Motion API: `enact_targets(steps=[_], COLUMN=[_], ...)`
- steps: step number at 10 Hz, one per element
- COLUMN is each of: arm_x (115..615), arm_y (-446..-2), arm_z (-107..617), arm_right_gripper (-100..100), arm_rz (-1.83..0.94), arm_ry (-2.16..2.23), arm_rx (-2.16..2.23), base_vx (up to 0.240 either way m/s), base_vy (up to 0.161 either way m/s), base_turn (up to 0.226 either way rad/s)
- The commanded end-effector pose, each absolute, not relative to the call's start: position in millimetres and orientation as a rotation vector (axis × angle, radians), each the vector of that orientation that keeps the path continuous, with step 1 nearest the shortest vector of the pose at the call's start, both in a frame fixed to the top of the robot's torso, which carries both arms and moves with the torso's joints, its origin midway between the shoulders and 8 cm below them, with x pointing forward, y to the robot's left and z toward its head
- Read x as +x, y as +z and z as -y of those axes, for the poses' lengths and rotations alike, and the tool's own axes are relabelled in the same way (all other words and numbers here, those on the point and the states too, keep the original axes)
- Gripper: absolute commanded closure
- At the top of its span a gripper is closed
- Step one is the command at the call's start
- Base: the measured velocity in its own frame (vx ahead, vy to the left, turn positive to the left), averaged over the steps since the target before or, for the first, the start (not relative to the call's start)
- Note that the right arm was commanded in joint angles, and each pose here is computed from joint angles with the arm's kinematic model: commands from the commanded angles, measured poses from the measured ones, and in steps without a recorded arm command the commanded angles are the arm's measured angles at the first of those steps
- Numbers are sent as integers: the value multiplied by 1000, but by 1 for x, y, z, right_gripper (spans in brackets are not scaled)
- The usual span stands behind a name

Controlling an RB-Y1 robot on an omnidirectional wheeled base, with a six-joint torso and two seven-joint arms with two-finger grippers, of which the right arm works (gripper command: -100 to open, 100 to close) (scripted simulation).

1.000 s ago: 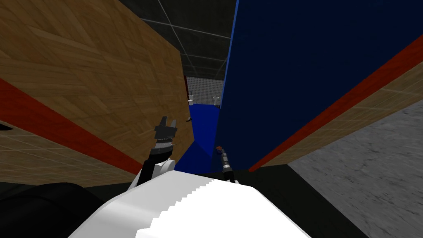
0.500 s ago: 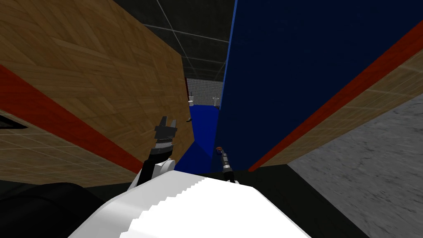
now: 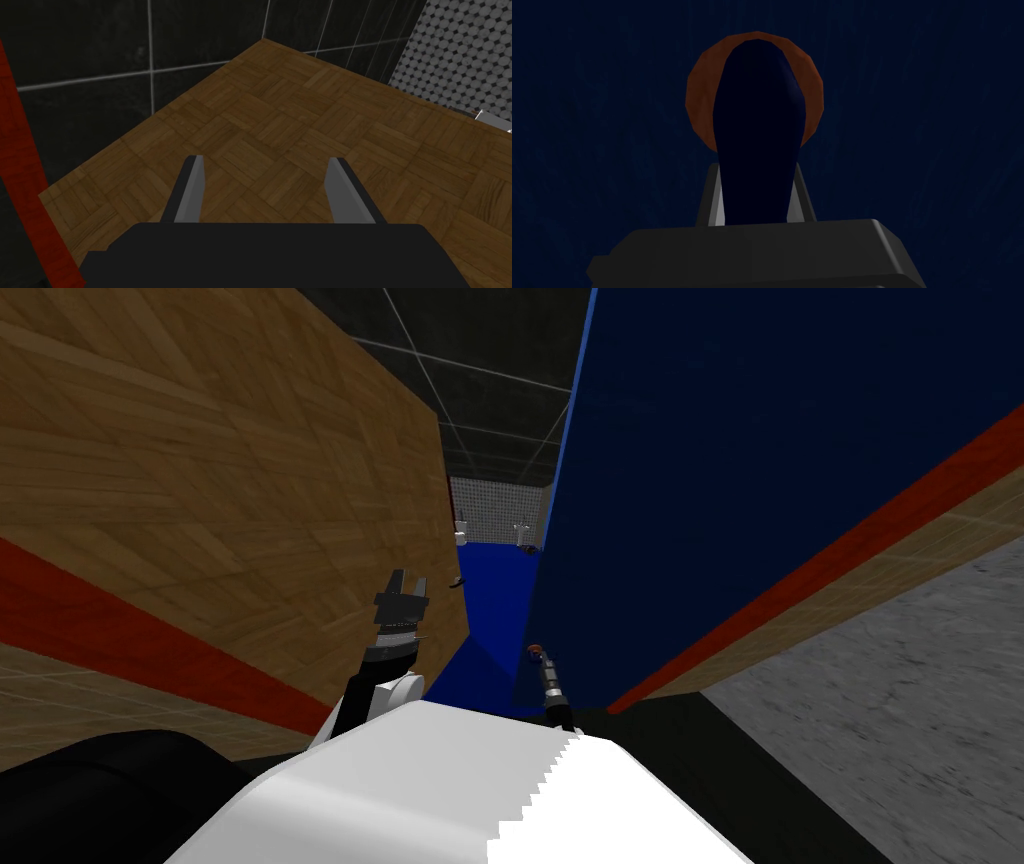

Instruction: Push the door open

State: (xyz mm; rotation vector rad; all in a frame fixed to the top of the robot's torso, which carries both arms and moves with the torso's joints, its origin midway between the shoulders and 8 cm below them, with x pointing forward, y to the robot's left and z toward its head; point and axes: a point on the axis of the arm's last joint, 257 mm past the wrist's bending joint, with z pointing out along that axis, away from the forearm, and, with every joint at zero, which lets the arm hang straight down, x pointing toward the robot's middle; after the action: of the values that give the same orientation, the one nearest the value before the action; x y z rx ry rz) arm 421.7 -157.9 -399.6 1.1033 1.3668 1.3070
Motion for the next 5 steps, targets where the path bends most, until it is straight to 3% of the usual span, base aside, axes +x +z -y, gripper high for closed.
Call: enact_targets(steps=[1,5], arm_x=[429,434], arm_y=[-397,-395], arm_z=[179,209], arm_right_gripper=[100,100], arm_rz=[-1345,-1310], arm_ry=[1274,1221], arm_rx=[1102,1118], base_vx=[194,166], base_vy=[88,92], base_turn=[-84,-60])
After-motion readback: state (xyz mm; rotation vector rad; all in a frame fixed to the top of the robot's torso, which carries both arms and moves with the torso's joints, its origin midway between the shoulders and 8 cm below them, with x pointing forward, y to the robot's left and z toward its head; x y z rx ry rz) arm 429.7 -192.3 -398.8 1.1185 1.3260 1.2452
